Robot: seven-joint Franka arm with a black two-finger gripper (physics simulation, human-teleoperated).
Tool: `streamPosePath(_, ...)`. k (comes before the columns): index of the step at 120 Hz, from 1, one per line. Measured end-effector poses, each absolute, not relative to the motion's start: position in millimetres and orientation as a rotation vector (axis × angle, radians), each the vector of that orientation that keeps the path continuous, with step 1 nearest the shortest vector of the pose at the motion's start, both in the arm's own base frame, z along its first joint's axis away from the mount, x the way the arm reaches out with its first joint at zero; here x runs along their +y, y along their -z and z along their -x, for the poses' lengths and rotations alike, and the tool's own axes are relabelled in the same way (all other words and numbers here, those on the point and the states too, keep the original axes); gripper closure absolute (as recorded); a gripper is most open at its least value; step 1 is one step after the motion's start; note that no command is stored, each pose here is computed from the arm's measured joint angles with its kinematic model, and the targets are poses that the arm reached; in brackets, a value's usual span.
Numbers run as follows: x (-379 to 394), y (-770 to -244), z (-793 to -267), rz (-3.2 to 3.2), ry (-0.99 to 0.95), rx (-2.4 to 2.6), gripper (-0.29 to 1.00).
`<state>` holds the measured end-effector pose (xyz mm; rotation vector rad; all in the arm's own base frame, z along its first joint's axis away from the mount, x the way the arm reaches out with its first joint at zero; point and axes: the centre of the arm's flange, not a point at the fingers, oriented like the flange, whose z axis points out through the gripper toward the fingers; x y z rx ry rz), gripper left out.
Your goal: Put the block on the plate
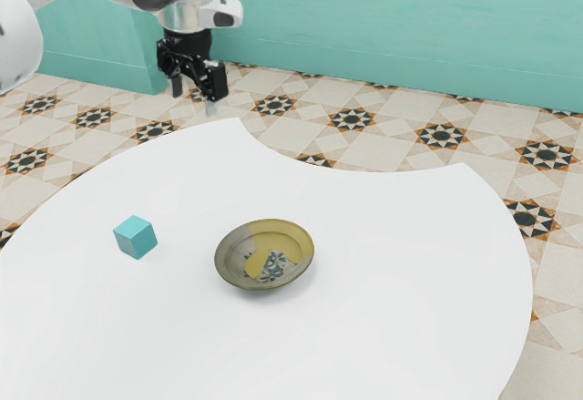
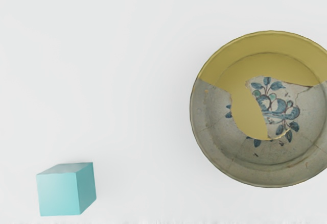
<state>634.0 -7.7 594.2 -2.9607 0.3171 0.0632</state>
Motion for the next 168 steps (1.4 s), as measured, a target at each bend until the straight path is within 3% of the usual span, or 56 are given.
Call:
streamPosePath(55,153.5,-424.2,-636.2,2.994,-0.482,0.252,0.00)
streamPosePath(87,188.5,-329.6,-615.6,3.157,-0.597,0.187,0.00)
streamPosePath(129,230.3,-295.1,-618.4,3.196,-0.376,0.108,0.00)
streamPosePath(168,231.0,-268.9,-607.0,3.231,-0.303,0.092,0.00)
